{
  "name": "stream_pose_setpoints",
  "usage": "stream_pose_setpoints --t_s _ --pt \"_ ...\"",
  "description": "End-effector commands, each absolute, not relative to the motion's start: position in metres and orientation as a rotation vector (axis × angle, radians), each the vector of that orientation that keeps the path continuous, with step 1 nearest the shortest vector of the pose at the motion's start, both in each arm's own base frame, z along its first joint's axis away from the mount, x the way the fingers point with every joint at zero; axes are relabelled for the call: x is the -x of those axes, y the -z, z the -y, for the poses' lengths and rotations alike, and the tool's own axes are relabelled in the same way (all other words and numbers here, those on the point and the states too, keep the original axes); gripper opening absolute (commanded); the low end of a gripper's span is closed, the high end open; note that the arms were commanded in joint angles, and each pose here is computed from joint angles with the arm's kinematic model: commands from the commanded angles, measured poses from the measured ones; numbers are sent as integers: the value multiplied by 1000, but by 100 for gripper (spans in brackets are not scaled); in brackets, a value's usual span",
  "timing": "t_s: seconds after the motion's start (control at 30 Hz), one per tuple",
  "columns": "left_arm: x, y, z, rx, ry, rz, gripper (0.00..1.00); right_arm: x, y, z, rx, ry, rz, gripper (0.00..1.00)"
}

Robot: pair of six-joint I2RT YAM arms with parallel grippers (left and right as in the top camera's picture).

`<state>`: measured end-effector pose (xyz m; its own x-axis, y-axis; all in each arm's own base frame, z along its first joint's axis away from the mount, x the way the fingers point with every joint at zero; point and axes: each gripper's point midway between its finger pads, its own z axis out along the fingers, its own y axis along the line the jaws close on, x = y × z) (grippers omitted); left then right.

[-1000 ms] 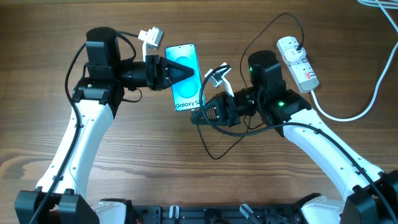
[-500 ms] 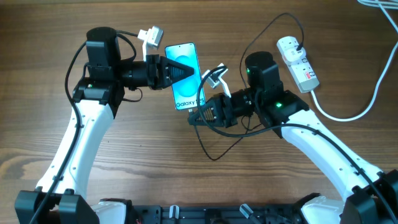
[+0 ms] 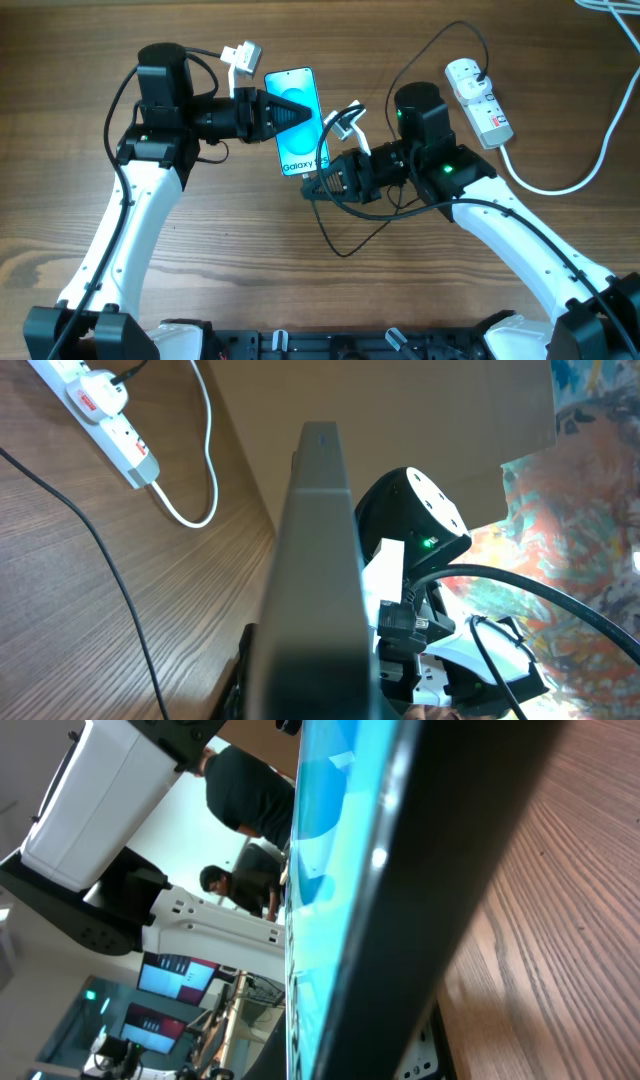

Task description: Plug charger to phone and switch on socket

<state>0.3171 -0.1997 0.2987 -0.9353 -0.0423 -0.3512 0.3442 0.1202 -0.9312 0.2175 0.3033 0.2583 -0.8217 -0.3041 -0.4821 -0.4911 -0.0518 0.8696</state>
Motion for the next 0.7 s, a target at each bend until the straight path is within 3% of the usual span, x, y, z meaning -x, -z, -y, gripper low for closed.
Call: stream_pose_setpoints --t_s 0.0,0.4,0.67 --pt "-317 -305 202 -387 1844 -2059 4 -207 -274 -305 954 -2029 -1990 4" --pt "-321 -304 201 -423 1791 -2033 4 -205 -275 -304 968 -2046 -1982 4" --pt "-354 -288 177 -217 1603 -2084 4 -210 -264 -305 943 -1988 -2007 4"
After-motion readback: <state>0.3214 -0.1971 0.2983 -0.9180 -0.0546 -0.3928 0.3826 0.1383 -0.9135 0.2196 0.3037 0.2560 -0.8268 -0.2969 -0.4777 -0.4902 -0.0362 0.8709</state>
